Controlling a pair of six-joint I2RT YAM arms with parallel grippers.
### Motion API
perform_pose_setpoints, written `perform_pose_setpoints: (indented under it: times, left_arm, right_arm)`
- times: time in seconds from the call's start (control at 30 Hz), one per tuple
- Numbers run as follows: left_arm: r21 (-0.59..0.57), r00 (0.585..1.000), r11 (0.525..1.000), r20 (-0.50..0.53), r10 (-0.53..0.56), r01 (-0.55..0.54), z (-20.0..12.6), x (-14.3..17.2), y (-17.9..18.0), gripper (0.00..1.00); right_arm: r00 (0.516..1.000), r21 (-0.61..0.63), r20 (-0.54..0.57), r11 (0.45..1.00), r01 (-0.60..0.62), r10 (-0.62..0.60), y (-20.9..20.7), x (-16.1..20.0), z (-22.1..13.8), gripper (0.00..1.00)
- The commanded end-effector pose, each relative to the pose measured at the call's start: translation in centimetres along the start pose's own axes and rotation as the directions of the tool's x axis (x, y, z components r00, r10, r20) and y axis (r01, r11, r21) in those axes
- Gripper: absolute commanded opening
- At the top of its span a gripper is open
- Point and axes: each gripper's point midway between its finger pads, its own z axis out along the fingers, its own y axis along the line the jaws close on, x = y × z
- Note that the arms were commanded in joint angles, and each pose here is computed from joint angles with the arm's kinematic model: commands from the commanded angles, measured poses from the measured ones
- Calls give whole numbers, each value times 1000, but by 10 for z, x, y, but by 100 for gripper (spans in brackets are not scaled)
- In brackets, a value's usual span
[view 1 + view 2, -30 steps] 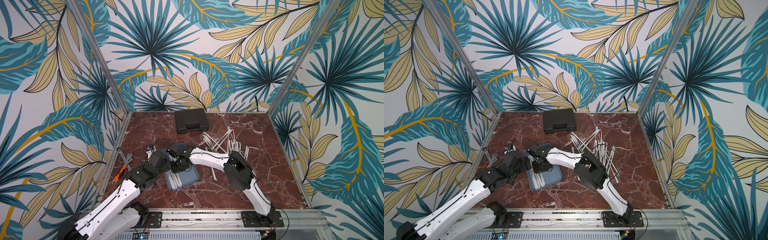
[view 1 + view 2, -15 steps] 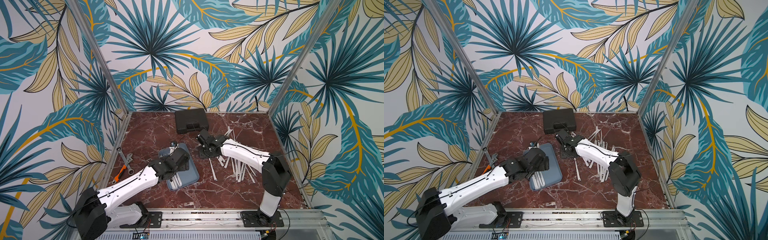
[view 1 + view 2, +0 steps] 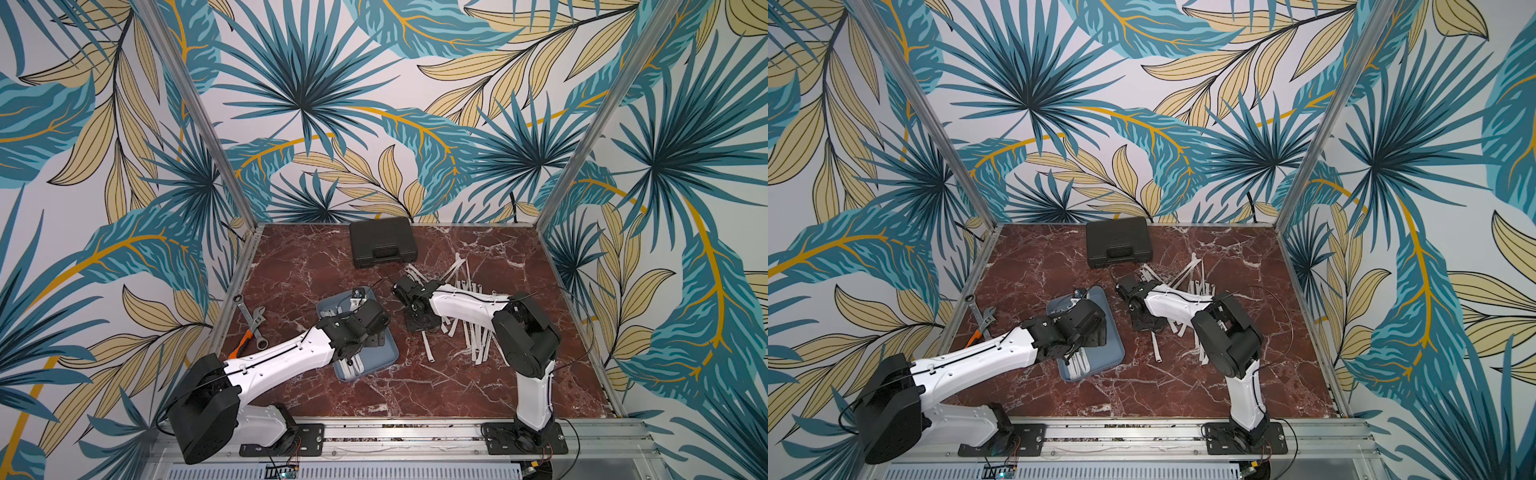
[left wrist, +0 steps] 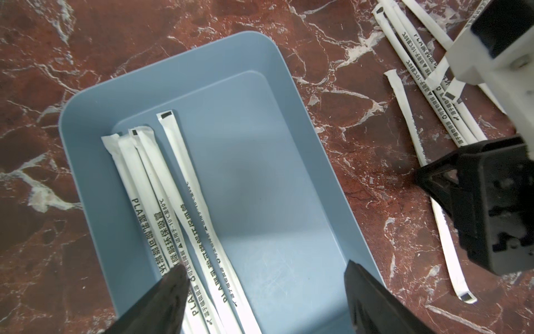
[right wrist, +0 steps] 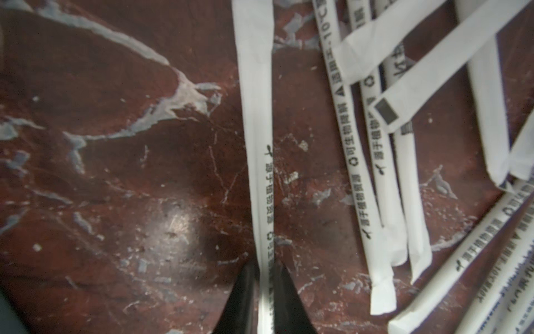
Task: Put the straws into the storage box
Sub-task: Pick up the straw from the center of the board, then place the straw in the storage box.
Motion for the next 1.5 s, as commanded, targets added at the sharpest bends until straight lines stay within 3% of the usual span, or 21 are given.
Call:
perform_pose_setpoints:
  times: [0.0,0.17,0.33,0.53,0.73,1.07,1.27,1.47]
  left_arm:
    - [-51,997,999,72,8,-5,-15,-19,11,90]
    - [-204,993,979,119,-4,28,-33,-34,74,91]
    - [-213,965,963,236,-112,164,-62,-48,125,91]
    - [-216,957,951,237,-169,222,-67,-38,140,90]
    - [-163,955,955,208,-212,247,-55,-27,132,90]
    - [-138,962,961,170,-215,239,-46,-21,124,90]
    - [-124,964,964,161,-214,235,-43,-23,119,90]
    - [-119,963,966,169,-210,231,-45,-27,118,90]
  right_arm:
    - [1000,10,-25,1000,7,-6,-4,8,5,10]
    - [993,-59,91,995,83,-78,22,-9,-65,9]
    - [978,-267,129,944,195,-166,111,5,-110,9]
    - [983,-419,140,893,166,-117,174,-9,-94,9]
    - [981,-433,74,880,192,-178,201,-4,-58,9]
    - [976,-443,-2,875,194,-218,213,9,-28,10]
    - [977,-442,6,876,194,-213,216,5,-28,11]
    - [976,-443,24,873,204,-216,216,0,-37,18]
